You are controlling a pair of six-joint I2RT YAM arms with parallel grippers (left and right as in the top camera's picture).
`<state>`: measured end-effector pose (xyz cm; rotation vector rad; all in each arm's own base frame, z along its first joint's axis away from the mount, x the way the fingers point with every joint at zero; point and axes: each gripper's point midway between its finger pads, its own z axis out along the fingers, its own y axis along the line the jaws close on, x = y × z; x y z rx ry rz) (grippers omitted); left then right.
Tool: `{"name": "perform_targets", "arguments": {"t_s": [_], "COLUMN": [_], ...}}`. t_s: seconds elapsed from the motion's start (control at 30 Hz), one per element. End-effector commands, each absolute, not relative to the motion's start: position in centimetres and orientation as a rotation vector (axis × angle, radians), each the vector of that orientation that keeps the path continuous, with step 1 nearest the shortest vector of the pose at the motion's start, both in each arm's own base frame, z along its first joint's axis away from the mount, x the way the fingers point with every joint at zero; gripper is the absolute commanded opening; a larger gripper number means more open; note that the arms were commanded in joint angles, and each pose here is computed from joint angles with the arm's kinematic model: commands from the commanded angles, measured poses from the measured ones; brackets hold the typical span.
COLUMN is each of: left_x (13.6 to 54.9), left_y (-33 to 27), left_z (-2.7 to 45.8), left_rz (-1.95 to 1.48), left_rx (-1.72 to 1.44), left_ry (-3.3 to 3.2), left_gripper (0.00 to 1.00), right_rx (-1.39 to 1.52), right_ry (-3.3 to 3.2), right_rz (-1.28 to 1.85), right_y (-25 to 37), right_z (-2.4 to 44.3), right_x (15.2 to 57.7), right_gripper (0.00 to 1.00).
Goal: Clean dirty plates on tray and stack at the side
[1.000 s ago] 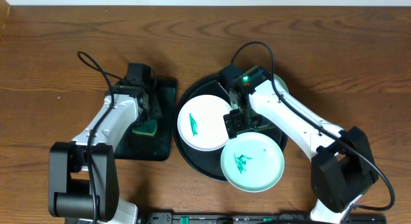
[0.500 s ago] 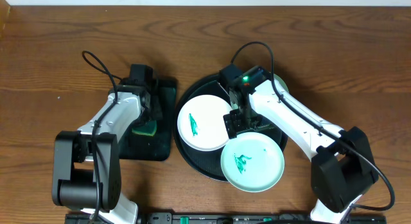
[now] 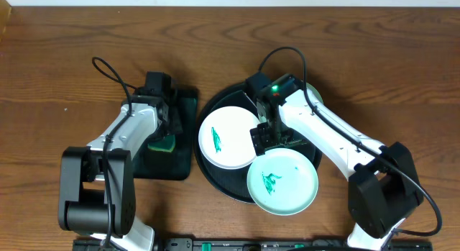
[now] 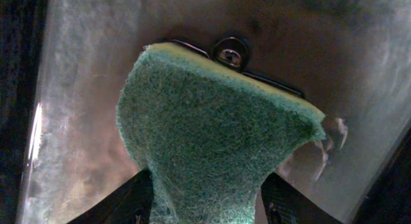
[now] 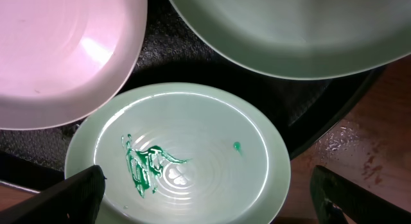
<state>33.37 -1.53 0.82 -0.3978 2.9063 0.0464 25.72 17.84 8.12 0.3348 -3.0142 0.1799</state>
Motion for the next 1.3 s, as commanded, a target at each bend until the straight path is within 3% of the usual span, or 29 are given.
{"name": "perform_targets", "arguments": {"t_s": [0.0,0.4,1.27], "left_x": [33.1,32.7,32.4], "left_y": [-2.1,-2.0,-0.3], "left_z": [1.5,3.3,1.7], "left_rz": [-0.011,-0.015,0.002], "left_rx": [-0.381,-0.364,-0.422], "left_ry": [2.899,2.877,2.911], "left_gripper": [0.56,0.43,0.44], "right_rx": [0.351,0.351,0.351], "right_ry": [-3.012,-3.012,-3.012], "right_rz": [0.175,0.174,0.174], "right_y": [18.1,18.1,18.1], "right_z": [8.2,8.2,8.2], "right_x": [25.5,25.5,25.5], "right_gripper": [0.99,0.99,0.99]}}
